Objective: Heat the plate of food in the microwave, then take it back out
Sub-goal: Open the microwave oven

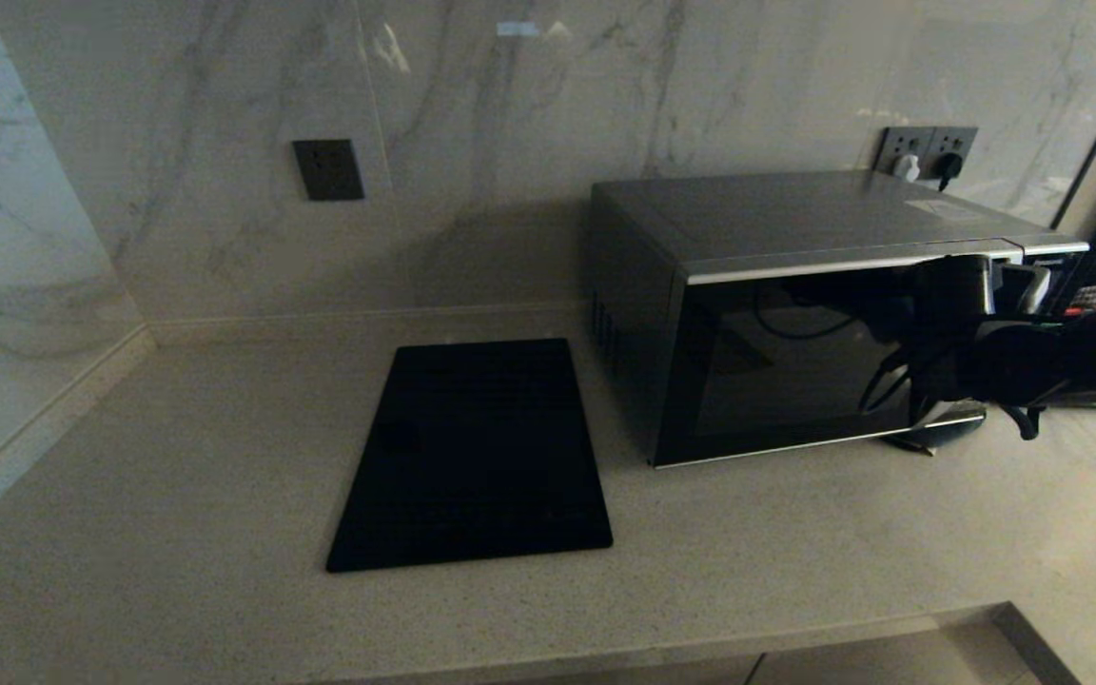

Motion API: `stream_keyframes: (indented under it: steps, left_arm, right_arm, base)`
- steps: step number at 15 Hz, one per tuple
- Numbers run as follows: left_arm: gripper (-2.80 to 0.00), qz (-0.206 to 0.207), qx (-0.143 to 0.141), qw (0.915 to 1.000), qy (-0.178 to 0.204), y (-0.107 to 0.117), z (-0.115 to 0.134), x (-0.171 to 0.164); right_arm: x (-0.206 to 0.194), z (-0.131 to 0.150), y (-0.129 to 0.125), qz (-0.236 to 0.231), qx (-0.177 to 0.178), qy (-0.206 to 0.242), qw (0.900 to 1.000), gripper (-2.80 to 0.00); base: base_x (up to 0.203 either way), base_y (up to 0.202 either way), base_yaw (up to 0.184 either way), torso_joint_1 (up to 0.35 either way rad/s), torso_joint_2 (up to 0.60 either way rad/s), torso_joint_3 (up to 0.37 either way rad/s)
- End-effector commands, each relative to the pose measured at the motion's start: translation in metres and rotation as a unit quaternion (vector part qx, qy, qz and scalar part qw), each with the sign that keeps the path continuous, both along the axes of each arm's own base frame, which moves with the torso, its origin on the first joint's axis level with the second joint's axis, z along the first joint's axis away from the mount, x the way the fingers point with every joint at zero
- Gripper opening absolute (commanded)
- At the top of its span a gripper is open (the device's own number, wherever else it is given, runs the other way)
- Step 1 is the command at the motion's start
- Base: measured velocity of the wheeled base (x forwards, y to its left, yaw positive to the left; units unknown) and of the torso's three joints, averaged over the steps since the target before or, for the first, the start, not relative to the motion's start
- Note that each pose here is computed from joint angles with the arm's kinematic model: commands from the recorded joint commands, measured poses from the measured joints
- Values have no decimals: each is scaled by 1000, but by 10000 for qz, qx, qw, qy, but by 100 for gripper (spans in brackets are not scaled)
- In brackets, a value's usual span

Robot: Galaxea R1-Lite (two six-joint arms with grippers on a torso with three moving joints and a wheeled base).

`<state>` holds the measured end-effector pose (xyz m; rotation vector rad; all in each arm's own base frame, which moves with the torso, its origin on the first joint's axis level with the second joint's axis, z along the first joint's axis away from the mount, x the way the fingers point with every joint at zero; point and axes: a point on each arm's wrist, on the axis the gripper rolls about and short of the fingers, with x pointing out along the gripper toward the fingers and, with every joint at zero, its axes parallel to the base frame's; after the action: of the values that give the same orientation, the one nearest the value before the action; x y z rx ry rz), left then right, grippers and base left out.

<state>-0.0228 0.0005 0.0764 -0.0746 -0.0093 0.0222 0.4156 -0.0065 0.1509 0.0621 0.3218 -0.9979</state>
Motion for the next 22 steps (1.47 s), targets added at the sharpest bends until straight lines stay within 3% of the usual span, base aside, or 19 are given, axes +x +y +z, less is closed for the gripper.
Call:
stream_keyframes:
  steps: [1,7,22]
  left_arm:
    - [-280,2,-4,10000,-1,0,0,0]
    - [-280,2,-4,10000,-4,0,0,0]
    - [-280,2,-4,10000,4,0,0,0]
  right_arm:
    - [-1,-3,8,75,-10,62,10000,0]
    - [-3,-2,19,165,-35,53,9998,0]
    - [-4,16,8,50,-37,-205,9998,0]
  base:
    - [0,0,0,0,0,0]
    - [0,0,0,0,0,0]
    - [0,0,0,0,0,0]
